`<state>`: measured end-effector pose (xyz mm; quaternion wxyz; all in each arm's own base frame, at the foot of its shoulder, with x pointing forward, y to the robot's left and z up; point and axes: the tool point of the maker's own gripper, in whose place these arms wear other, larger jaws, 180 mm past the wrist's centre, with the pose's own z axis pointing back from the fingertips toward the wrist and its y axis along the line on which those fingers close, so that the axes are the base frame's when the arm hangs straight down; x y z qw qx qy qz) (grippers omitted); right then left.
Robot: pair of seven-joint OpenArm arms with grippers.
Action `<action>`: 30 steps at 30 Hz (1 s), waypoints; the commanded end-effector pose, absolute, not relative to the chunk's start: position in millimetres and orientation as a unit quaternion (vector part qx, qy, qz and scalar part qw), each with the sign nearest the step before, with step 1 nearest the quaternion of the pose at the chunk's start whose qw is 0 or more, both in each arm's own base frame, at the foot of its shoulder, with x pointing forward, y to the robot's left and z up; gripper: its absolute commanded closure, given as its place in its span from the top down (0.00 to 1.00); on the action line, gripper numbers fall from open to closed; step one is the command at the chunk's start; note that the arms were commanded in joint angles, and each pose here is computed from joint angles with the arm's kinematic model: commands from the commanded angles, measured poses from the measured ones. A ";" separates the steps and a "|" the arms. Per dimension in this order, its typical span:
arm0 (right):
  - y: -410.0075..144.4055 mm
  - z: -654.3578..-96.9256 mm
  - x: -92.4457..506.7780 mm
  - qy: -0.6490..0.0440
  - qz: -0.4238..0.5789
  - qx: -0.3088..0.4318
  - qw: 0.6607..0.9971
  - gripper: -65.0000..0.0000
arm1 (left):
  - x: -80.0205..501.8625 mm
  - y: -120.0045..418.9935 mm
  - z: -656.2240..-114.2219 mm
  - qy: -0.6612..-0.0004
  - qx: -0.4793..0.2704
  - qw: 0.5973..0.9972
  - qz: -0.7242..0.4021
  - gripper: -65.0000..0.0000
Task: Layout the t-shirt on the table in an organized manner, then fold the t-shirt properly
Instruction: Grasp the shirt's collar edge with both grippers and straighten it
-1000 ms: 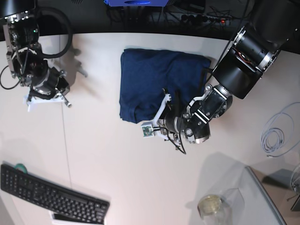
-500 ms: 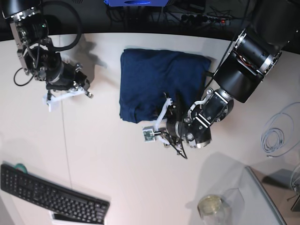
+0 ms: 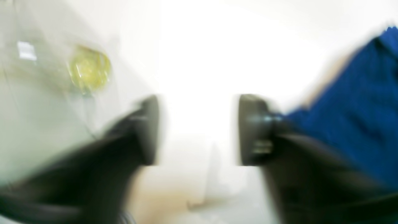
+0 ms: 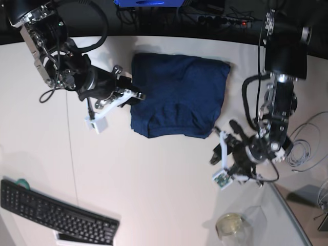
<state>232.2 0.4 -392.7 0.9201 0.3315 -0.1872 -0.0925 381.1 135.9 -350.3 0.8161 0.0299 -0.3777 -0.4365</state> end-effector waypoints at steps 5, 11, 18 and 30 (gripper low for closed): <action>37.5 -372.0 227.9 -0.189 -0.023 0.363 0.912 0.00 | 323.0 140.9 -353.6 -0.389 0.017 0.822 -0.416 0.00; 55.0 -396.1 216.0 -0.159 0.030 0.341 0.926 0.00 | 255.9 132.4 -402.4 -0.327 -0.031 0.855 -0.401 0.00; 54.3 -438.8 202.8 -0.143 0.050 0.281 0.948 0.00 | 211.8 125.9 -456.8 -0.272 -0.090 0.883 -0.373 0.00; 44.3 -456.0 194.3 -0.139 0.056 0.250 0.957 0.00 | 213.5 143.9 -450.0 -0.296 -0.080 0.887 -0.345 0.00</action>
